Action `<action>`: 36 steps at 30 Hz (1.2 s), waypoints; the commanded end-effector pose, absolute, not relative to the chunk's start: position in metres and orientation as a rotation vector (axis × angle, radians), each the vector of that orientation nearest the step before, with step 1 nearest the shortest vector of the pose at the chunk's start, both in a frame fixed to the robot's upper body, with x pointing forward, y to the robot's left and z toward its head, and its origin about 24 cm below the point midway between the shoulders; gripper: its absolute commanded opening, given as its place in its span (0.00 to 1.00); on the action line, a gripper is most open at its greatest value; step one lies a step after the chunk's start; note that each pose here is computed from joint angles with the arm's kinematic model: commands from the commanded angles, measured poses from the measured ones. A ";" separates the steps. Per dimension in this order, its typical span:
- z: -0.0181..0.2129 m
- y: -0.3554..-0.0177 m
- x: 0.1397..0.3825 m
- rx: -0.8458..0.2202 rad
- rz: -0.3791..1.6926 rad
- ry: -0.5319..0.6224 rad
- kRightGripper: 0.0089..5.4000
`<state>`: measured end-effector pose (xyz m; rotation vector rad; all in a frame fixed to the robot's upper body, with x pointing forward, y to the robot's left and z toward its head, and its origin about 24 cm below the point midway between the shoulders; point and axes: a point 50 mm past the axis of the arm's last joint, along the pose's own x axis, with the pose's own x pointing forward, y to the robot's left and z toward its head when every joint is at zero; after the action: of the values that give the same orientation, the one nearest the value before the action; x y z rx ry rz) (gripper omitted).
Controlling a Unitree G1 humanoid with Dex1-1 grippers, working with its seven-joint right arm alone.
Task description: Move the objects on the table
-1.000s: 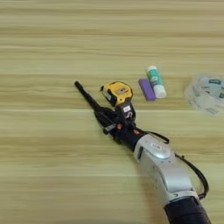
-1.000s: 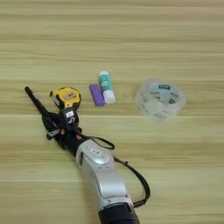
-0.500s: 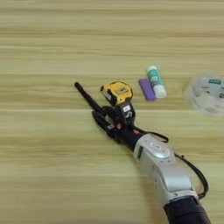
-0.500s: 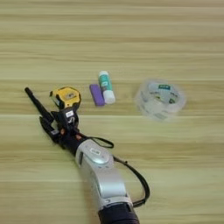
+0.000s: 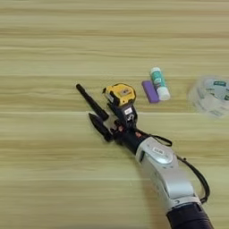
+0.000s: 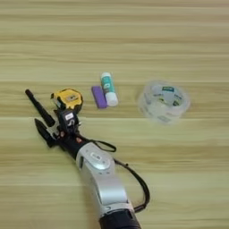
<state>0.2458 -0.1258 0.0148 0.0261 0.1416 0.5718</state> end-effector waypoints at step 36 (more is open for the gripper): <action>0.062 -0.169 0.289 -0.036 0.301 -0.183 1.00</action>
<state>0.2726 -0.1673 0.0312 -0.0003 -0.0540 0.2992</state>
